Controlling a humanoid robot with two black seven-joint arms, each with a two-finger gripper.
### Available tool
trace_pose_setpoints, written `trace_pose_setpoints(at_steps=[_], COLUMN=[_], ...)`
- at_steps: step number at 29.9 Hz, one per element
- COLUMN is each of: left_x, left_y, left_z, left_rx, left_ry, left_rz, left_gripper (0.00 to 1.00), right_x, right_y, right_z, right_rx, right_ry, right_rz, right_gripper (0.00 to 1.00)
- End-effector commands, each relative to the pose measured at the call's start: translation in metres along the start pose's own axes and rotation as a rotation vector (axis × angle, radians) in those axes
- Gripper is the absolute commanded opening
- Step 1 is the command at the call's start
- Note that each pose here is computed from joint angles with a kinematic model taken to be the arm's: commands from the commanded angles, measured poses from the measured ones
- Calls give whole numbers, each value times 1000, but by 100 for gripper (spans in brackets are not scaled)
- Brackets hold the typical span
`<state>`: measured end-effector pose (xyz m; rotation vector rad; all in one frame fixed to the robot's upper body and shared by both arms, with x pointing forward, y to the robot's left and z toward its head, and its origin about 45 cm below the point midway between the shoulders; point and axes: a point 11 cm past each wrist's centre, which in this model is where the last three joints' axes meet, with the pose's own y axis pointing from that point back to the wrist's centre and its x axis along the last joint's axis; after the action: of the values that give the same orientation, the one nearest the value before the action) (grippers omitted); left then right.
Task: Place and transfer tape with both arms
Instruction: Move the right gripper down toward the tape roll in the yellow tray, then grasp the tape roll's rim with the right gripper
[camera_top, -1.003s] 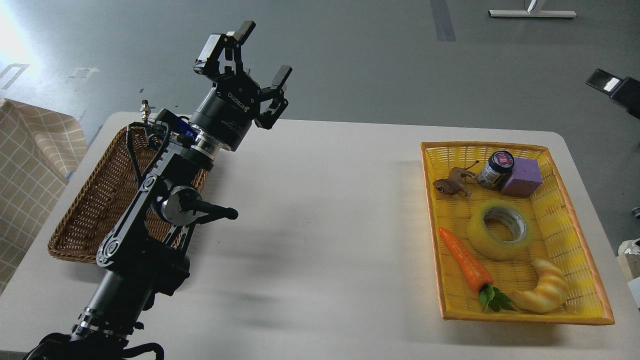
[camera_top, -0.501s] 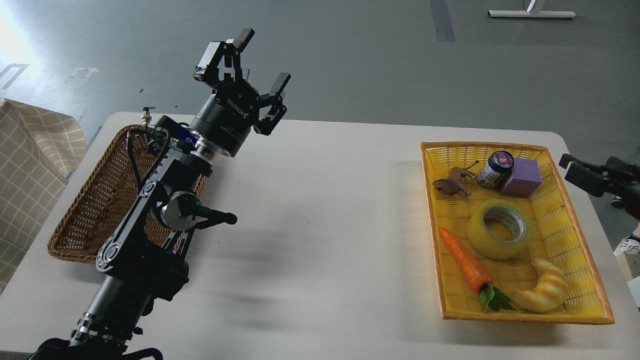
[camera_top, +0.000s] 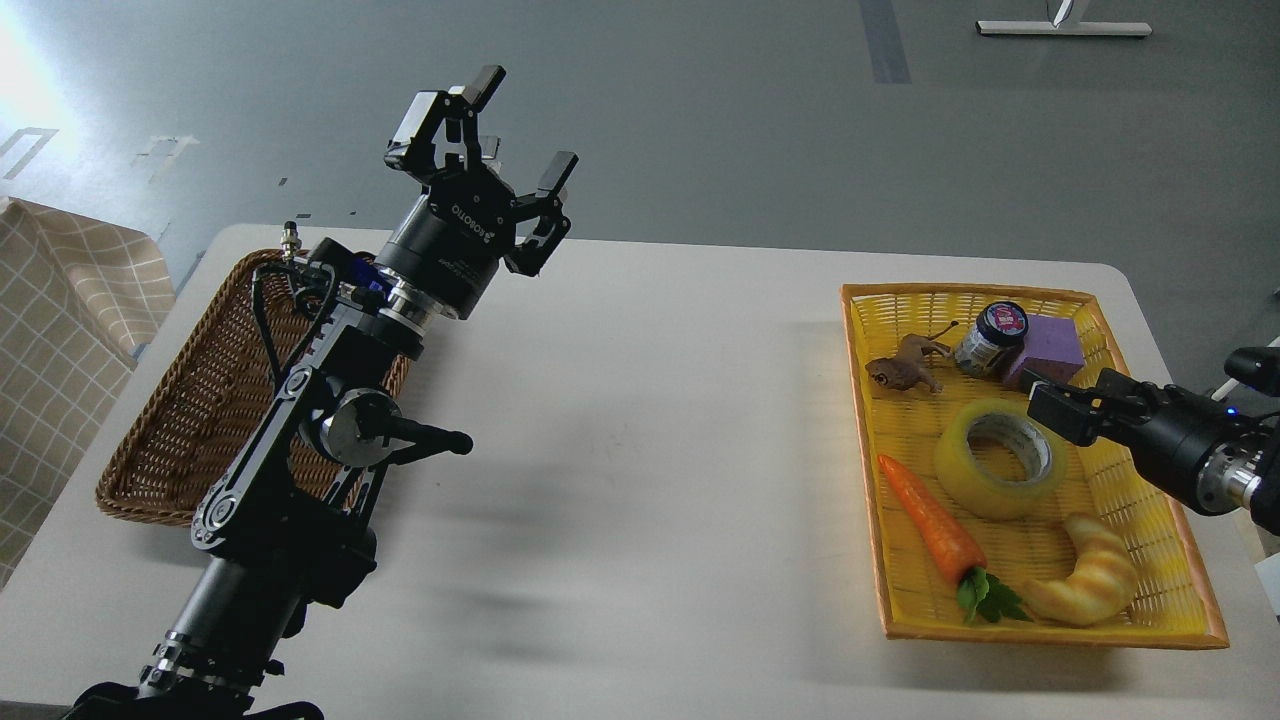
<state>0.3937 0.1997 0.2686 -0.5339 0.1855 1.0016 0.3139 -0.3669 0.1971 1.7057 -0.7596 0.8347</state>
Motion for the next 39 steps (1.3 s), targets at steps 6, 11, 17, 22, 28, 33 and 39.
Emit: trace_pose_setpoints(at_steps=[6,11,17,22,28,33,39], left_x=[1,0,0,-1,-1,1,2], left_y=[2,2,2,2,2,6,8], left_z=[-2,-3,-3,-1,-1,-4,-5], left_rx=[7,9,9,3,2,8,11], left_ry=[2,1,1,0,0,4,7], left_rz=[4,2,1,-2,1,9,14], left_gripper=[98,98,98,98,98,98,98], right_x=[-10,-15,-26,-33,-42,-46,-47], right_y=[-4,-5,-9,-13,-16,-16,-17], right_z=[16,21,13,9,11,20,26], right_rx=[-108,-118,-101,-92,-103,-126,-167], right_ry=[-34,-41,-34,-51,-51,-61,-63], right_rz=[-19,-34,-64,-76,-104,-119,-122], right_gripper=[86,90,92,92,92,92,91])
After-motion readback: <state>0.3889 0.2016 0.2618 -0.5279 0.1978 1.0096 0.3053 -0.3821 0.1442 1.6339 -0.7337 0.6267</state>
